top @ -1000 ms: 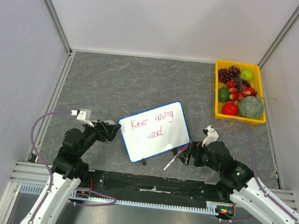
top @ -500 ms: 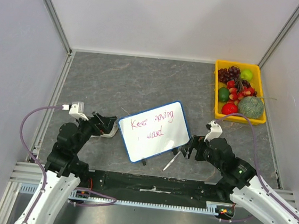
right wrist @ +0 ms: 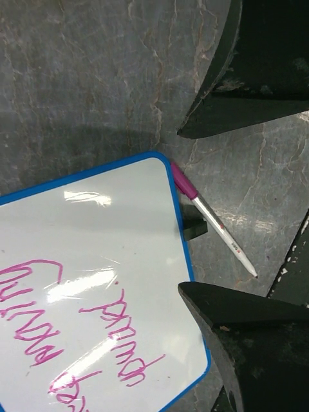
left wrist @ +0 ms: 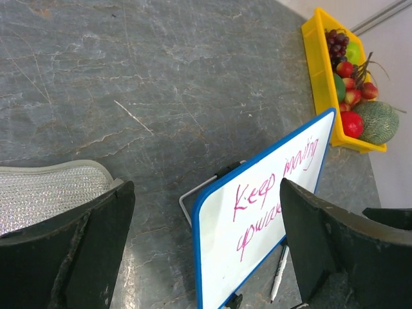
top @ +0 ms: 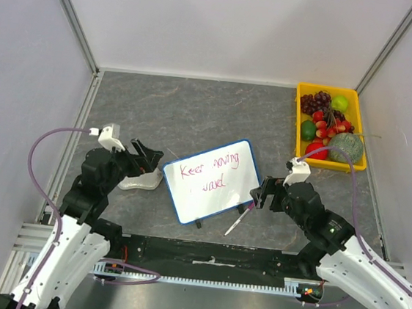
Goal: Write a sentence on the whiteboard
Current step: Reset both arms
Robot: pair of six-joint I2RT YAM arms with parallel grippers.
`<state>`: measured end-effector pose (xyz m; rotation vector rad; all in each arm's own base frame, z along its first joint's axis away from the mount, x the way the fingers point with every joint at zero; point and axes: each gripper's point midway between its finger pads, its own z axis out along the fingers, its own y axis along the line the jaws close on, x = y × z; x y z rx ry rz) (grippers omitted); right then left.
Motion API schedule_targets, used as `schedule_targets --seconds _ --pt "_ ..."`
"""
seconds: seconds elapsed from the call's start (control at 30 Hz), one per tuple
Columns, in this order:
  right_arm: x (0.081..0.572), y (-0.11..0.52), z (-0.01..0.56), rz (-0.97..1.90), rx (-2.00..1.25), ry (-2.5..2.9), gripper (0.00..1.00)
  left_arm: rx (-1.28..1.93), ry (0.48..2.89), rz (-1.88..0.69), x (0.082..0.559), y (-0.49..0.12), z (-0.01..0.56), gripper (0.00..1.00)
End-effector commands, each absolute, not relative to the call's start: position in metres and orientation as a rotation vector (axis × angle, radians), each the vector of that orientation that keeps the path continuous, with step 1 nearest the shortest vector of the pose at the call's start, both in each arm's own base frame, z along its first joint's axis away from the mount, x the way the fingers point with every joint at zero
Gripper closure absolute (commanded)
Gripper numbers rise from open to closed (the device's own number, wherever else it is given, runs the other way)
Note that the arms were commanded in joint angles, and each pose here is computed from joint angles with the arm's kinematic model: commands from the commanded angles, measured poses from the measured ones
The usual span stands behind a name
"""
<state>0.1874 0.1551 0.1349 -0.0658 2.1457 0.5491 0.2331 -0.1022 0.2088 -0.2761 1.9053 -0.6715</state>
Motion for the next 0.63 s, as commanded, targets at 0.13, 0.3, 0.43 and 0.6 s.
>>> schedule_targets --seconds 0.13,0.3,0.43,0.6 --pt "0.233 0.14 0.191 0.348 -0.01 1.958 0.02 -0.272 2.034 -0.64 0.252 -0.109 0.208 0.02" --pt "0.258 0.121 0.21 0.148 0.04 1.897 0.02 -0.29 2.029 -0.556 0.268 -0.1 0.211 0.02" --pt "0.278 0.106 0.219 0.054 0.115 1.857 0.02 -0.325 1.961 -0.489 0.276 -0.088 0.218 0.02" --pt "0.306 0.05 0.207 -0.121 0.265 1.816 0.02 -0.285 1.804 -0.418 0.281 -0.073 0.235 0.01"
